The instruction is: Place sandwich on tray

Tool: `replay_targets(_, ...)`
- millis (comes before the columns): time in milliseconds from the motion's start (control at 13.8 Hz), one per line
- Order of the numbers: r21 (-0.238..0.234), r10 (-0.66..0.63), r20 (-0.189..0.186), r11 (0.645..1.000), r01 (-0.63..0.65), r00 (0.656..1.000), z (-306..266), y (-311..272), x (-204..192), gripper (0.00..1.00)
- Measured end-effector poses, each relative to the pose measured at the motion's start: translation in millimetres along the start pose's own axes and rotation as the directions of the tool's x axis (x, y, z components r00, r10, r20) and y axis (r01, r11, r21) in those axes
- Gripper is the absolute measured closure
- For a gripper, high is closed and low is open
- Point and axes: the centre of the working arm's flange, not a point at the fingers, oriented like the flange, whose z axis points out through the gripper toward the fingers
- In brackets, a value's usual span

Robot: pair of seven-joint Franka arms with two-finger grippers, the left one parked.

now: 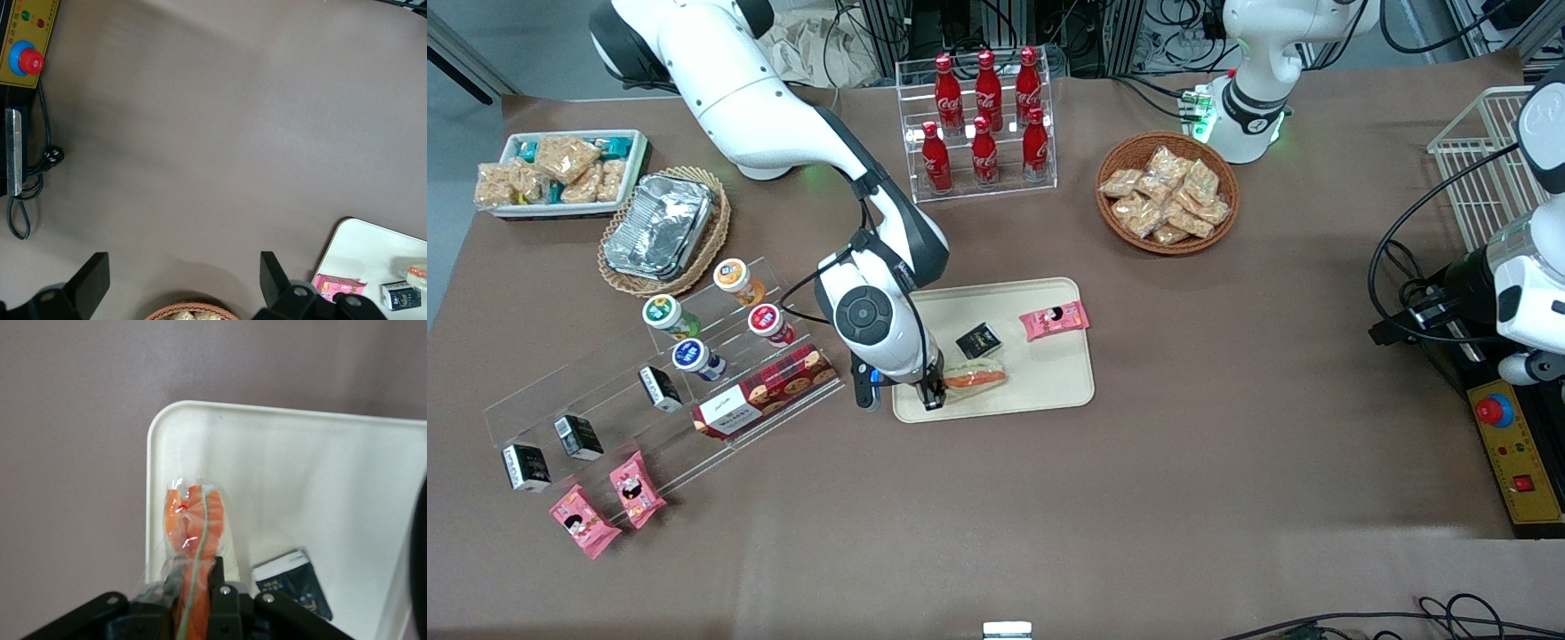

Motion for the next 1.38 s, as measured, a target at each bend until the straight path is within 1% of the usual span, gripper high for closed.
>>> replay_targets(217,0.022,0.041,0.008,0.999,-0.041,0.999,10.6,4.8,-14.9,0.81)
replay_targets(507,0.021,0.049,0.006,0.999,-0.049,0.999,28.1,14.7,-31.9,0.81)
replay_targets(580,0.023,0.048,0.007,0.999,-0.049,0.999,30.0,14.8,-32.3,0.76)
replay_targets(652,0.028,0.042,0.001,0.999,-0.042,0.999,30.1,14.2,-32.0,0.67)
replay_targets(870,0.059,-0.014,-0.054,0.998,0.018,0.998,27.1,11.4,-31.0,0.39)
replay_targets(1087,0.074,-0.021,-0.061,0.997,0.025,0.998,18.2,6.5,-29.5,0.08)
replay_targets(1159,0.074,-0.022,-0.063,0.997,0.027,0.998,12.8,4.8,-28.8,0.01)
replay_targets(1377,0.073,-0.051,-0.063,0.996,0.056,0.997,-22.3,2.5,-32.1,0.00)
